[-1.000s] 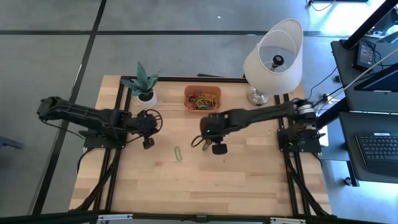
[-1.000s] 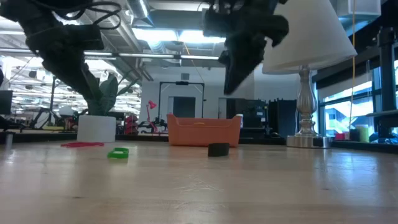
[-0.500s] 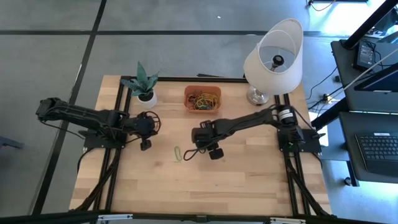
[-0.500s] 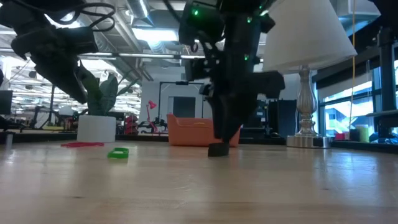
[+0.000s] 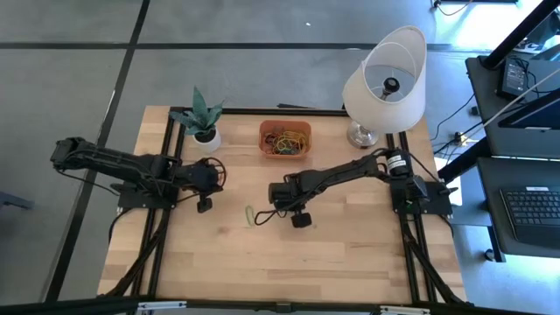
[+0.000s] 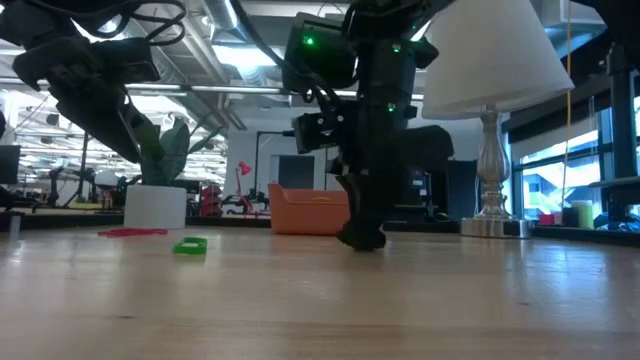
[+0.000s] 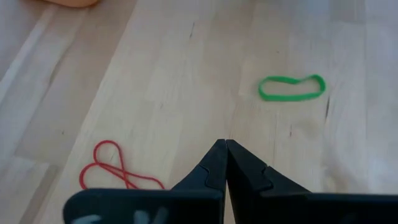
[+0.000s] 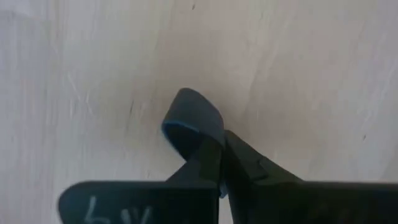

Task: Pick and place rubber bands into bin
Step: Put the black rubber band into the orange bin

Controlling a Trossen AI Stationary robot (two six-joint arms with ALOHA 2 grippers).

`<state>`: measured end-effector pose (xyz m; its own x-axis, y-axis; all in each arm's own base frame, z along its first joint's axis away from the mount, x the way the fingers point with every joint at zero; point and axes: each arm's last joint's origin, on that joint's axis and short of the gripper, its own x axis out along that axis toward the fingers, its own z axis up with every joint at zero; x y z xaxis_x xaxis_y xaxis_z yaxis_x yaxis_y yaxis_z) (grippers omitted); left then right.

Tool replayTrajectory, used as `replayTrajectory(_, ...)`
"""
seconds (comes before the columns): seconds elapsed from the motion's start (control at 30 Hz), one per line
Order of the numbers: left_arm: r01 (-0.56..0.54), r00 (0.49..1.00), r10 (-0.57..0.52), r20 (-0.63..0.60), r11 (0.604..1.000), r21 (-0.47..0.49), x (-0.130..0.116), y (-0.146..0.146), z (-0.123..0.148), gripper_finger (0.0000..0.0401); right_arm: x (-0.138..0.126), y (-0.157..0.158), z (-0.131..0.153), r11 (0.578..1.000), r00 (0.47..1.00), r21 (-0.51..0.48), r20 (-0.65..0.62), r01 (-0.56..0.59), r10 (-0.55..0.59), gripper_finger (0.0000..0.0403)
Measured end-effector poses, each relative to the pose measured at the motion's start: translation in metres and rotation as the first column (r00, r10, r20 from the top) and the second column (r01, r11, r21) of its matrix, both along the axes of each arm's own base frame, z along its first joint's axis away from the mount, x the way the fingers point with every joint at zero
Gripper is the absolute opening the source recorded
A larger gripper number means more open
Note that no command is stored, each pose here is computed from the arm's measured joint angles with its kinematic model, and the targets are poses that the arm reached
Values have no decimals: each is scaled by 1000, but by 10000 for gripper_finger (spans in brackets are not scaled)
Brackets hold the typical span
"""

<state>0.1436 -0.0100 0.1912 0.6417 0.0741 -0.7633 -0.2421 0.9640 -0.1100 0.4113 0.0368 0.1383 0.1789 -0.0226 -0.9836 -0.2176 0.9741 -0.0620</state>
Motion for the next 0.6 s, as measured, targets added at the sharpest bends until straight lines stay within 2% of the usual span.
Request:
replayTrajectory(0.1,8,1000,-8,-1,1000,7,0,0,0,1,-2,-6,12,999,999,7,30,42,-42,13)
replayTrajectory(0.3,25,1000,-25,-2,999,21,0,0,0,2,-9,-34,64,985,969,26,177,171,-173,5)
replayTrajectory(0.47,29,1000,-29,5,999,27,1,0,0,3,-18,-76,106,922,865,7,345,386,-365,4)
replayTrajectory(0.6,52,998,-53,15,998,47,2,0,1,3,-18,-115,126,875,800,8,401,484,-446,3)
